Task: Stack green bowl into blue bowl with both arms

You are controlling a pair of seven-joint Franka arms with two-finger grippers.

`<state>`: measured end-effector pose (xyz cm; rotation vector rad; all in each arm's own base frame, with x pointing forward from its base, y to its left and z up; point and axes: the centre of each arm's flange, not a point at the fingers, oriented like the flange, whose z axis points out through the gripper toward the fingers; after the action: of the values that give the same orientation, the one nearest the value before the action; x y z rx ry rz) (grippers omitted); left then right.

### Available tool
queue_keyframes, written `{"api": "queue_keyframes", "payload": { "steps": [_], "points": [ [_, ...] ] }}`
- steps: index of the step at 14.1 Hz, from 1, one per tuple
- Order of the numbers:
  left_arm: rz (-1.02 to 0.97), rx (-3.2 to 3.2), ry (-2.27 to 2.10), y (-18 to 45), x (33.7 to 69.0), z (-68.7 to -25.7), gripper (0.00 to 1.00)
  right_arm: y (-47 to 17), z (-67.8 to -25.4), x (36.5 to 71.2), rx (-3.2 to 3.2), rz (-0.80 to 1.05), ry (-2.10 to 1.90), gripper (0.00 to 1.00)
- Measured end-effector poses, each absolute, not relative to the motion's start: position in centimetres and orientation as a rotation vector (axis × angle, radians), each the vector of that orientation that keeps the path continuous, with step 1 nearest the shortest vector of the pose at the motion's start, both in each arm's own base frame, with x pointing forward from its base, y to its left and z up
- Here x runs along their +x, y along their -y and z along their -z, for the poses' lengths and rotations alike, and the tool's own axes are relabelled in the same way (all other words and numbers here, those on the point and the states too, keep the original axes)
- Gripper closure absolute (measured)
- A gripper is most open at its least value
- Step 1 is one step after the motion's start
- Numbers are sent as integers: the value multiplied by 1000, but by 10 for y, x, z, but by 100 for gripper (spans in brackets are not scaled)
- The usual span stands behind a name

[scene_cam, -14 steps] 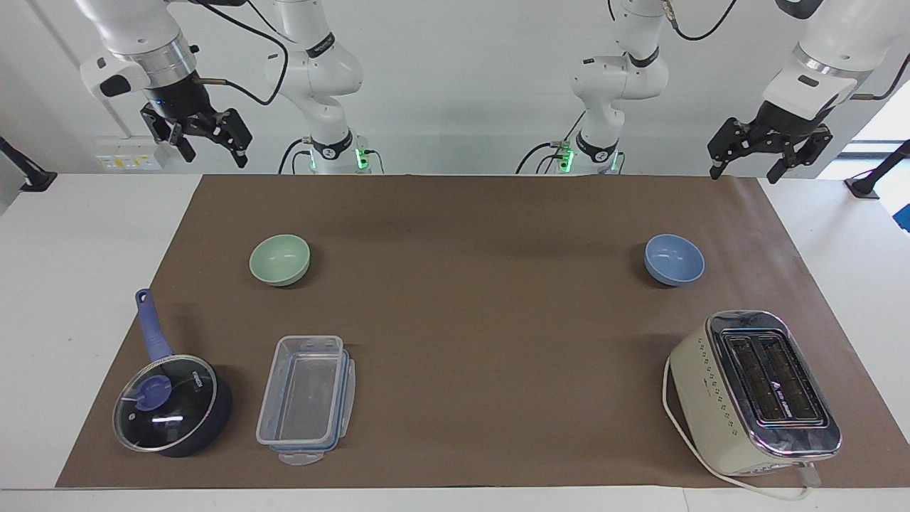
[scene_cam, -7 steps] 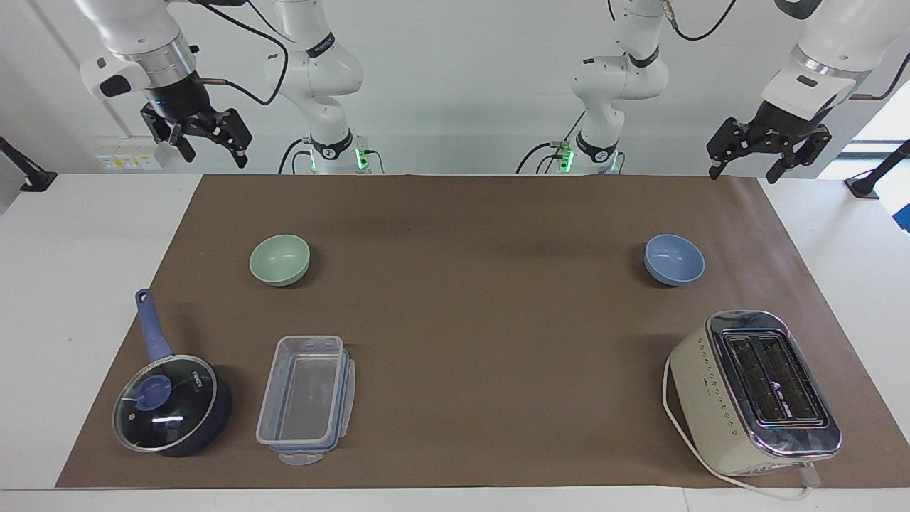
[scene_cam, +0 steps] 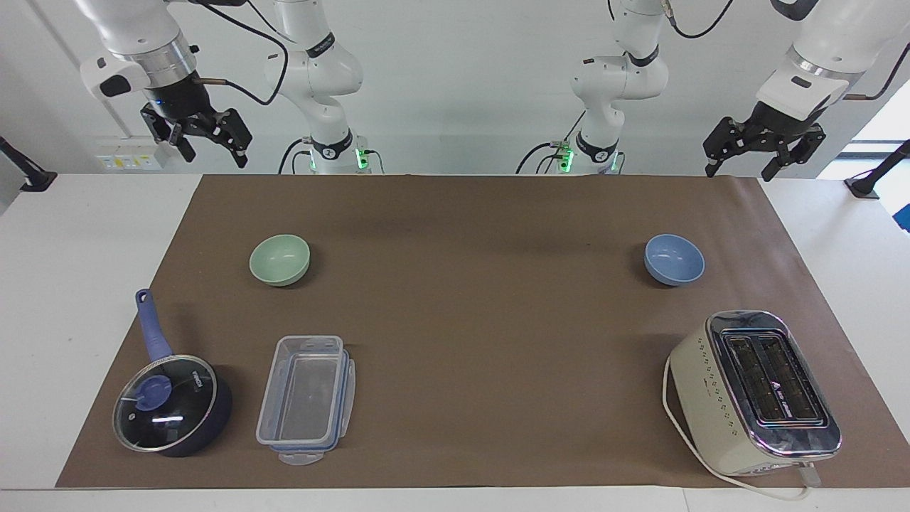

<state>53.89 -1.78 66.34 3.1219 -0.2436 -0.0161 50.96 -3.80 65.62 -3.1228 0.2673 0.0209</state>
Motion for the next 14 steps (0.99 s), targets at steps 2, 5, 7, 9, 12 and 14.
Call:
{"api": "queue_keyframes", "payload": {
  "steps": [2,5,7,9,12,14],
  "points": [
    [20,3122,232,8,539,-653,0,38,-656,510,-3123,-22,-267,0],
    [26,3119,247,-20,537,-621,0,38,-656,510,-3123,-23,-267,0],
    [26,3110,276,-50,532,-594,0,38,-656,510,-3123,-23,-267,0],
    [15,3095,298,-83,525,-569,0,38,-655,510,-3123,-24,-267,0],
    [-49,3066,277,-113,521,-534,0,38,-655,510,-3123,-24,-267,0],
    [-72,3026,257,-121,518,-507,0,38,-655,510,-3123,-24,-267,0]
  ]
}}
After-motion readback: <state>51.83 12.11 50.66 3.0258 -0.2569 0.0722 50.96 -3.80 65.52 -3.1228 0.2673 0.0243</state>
